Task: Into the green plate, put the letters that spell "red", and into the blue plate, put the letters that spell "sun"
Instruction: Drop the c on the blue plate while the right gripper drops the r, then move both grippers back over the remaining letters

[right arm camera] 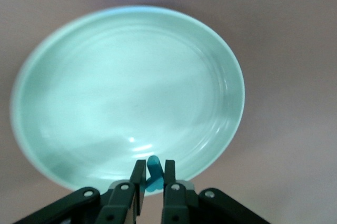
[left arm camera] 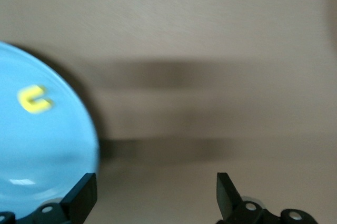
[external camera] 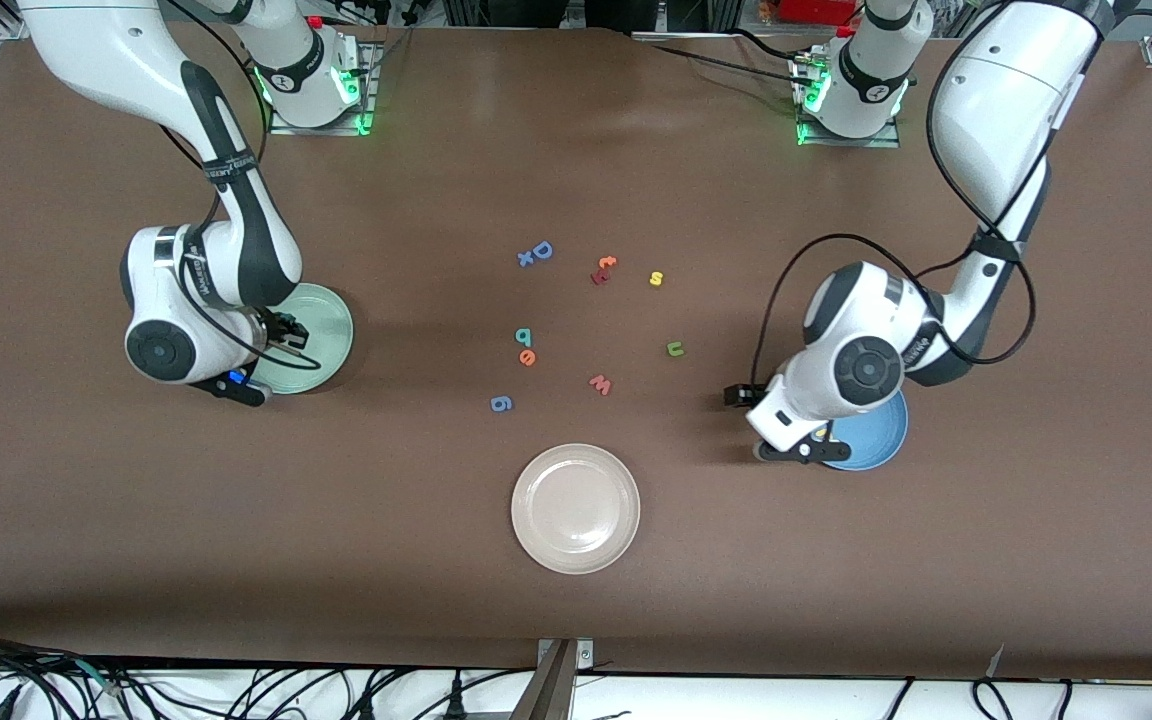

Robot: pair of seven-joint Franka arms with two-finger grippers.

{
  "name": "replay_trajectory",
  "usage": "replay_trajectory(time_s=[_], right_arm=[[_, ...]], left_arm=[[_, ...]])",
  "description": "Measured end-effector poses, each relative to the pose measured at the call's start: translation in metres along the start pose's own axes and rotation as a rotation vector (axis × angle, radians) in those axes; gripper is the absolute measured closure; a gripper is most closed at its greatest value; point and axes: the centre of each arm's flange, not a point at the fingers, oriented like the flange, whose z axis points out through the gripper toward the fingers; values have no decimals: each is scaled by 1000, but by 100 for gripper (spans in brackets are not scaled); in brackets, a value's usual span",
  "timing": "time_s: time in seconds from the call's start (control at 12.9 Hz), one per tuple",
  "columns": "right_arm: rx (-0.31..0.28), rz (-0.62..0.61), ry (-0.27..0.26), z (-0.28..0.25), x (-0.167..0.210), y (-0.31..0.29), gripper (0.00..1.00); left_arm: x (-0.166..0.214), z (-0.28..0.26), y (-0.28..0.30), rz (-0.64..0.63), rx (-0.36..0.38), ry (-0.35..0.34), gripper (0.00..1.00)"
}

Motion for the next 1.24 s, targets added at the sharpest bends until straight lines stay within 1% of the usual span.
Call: replay_trajectory(time_s=[0.15,0.31,0.39,0.7,0.85,0.93,1.01,1.08,1.24], right_arm=[[12,-24,25,17,-5,4,82],[19,-27,44,19,-4,3,82],[19,-28,44,20,-4,3,78],[19,-32,47,18,-5,1,38],[24,-38,63,9,-5,-5,15],[30,-54,75,-2,-6,-15,6],[38,-87,89,-17,-11,-33,0],[49,-134,110,-35,-20,-60,0],[73,-222,171,-71,-45,-117,0]], left_arm=[[-7,-4,14,-39,-11,0,0],[-7,-7,15,-48,-13,3,0],[-7,-8,15,-50,-13,4,0],[-7,-9,15,-51,-14,6,0],[-7,-10,15,-50,-14,7,0],[-8,-11,16,-49,-15,9,0],[-9,-13,18,-44,-13,12,0],[-13,-14,23,-36,-5,15,0],[-26,-12,34,-12,21,35,0]])
